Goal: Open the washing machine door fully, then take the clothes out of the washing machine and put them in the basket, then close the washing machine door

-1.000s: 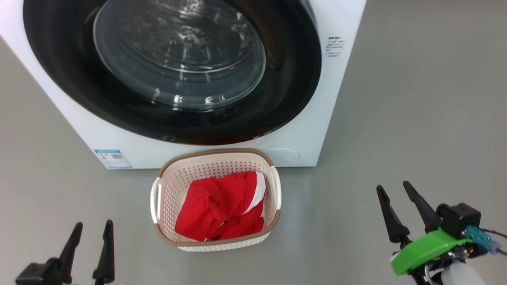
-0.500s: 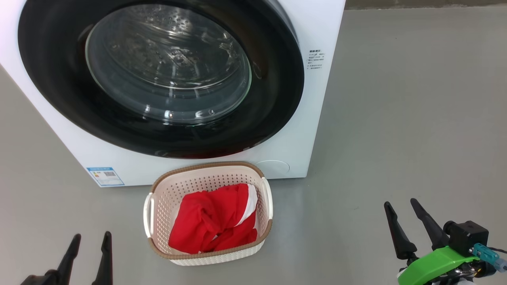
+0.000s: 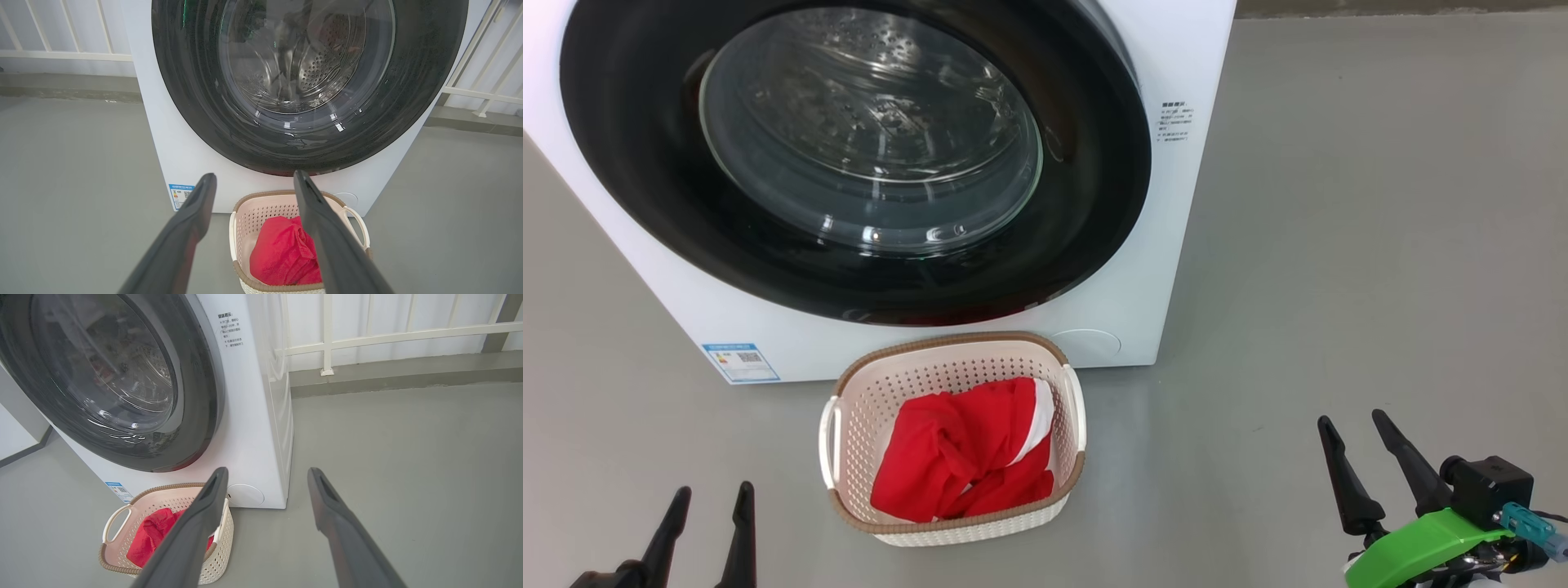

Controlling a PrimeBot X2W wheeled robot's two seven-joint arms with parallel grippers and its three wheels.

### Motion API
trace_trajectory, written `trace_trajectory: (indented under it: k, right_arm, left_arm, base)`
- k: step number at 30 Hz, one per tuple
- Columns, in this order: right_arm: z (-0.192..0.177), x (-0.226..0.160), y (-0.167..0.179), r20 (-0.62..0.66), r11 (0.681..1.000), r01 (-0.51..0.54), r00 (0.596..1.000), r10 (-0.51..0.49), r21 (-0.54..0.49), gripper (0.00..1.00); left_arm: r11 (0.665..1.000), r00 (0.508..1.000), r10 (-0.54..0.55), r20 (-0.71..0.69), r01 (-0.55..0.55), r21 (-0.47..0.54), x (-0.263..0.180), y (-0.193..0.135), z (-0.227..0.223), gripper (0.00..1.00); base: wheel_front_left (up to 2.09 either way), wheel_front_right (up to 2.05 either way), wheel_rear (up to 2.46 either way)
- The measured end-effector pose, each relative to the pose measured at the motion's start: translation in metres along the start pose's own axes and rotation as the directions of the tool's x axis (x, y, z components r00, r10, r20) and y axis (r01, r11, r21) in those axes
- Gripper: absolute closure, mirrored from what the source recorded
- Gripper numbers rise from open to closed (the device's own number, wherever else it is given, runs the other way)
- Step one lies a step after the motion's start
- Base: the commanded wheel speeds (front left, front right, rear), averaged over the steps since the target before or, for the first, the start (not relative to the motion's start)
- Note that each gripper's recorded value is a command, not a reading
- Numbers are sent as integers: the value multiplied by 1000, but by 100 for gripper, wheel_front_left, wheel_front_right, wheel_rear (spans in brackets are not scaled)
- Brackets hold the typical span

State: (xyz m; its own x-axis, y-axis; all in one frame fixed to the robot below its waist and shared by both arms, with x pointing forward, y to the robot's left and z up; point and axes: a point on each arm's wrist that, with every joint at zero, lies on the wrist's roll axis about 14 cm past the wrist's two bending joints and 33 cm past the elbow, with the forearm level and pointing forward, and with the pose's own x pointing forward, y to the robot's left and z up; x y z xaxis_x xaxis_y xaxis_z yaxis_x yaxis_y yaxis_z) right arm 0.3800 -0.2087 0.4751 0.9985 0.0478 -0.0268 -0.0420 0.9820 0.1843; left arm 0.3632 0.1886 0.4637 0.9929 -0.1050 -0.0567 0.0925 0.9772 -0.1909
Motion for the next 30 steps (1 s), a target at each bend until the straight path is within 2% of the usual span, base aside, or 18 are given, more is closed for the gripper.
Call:
trace_trajectory:
  k: [9, 10, 19, 30]
  right_arm:
    - [-2, 1, 0, -4, 1000, 2, 1000, -2, 2, 0]
    - [-4, 1, 0, -9, 1000, 2, 1000, -2, 5, 100]
    - [-53, -22, 2, -150, 997, 50, 988, -41, 57, 100]
    - [-54, -24, 0, -165, 986, 86, 984, -61, 146, 100]
  left_arm:
    - [1000, 1000, 0, -6, 0, 2, 1, 0, -2, 0]
    - [1000, 1000, 1, -10, -1, 1, 1, 0, -3, 100]
    - [996, 992, 5, -122, -16, -85, -9, -19, -44, 100]
    - [983, 990, 33, -136, -57, -175, -12, -15, -46, 100]
  base:
    - [0, 0, 0]
    - [0, 0, 0]
    - [0, 0, 0]
    - [0, 0, 0]
